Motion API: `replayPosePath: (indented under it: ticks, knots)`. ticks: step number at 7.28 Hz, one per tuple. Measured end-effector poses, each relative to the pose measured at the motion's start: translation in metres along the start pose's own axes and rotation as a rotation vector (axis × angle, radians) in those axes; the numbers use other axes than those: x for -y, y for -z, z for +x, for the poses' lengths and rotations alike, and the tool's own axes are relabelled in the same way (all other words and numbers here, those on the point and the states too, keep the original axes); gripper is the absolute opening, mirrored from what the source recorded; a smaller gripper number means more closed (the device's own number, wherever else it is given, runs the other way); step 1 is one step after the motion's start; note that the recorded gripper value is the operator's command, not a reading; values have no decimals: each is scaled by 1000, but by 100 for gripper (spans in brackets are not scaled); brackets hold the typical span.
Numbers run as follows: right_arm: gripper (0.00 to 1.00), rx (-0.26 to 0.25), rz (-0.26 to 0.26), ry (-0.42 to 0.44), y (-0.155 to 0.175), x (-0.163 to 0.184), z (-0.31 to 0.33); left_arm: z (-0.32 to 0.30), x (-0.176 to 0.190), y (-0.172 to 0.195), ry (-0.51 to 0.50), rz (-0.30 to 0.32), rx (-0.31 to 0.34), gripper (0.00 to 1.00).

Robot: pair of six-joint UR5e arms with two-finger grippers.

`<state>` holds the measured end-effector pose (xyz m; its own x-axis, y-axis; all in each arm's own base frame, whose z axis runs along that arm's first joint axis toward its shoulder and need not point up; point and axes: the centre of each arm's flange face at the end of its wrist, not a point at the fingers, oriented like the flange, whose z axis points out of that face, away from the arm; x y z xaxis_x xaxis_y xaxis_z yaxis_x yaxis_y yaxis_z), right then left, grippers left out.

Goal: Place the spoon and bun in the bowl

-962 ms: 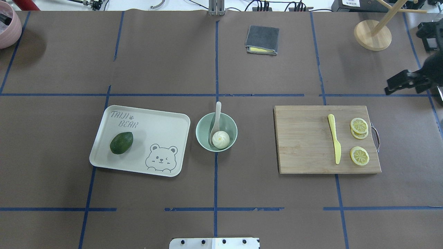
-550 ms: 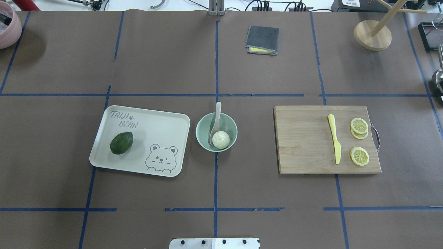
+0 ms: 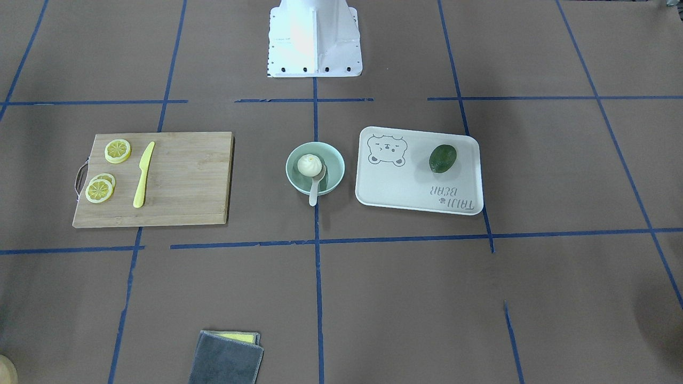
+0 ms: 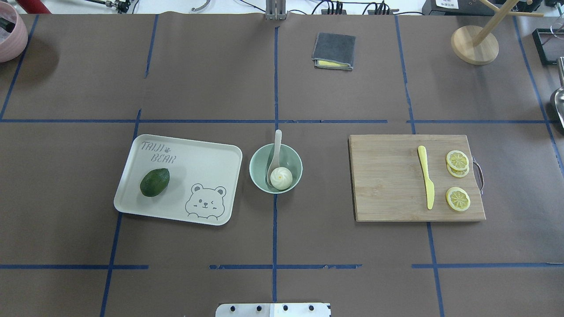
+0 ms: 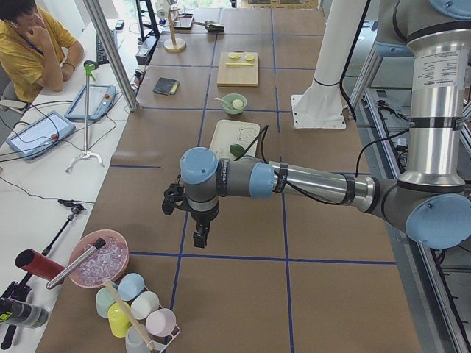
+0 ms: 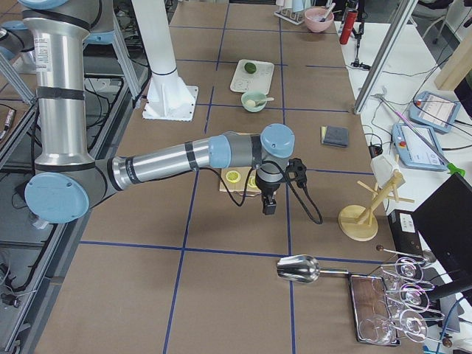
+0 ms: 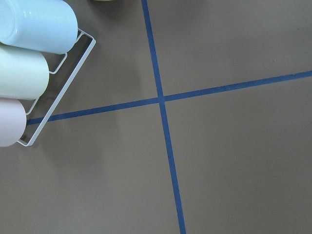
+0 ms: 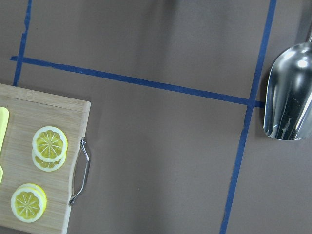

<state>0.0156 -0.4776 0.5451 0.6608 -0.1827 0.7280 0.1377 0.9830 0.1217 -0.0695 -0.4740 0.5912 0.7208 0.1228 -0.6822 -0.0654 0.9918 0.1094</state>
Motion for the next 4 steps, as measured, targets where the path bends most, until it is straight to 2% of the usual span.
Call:
replayPosePath:
  ticks: [3,4]
  knots:
    - [100,42,-14,-13,-9,-13,8,-11,0,-14,29,-34,-13,100]
    - [100,38,-22,-17,-13,-16,12,-10,6,-12,26,-31,-16,100]
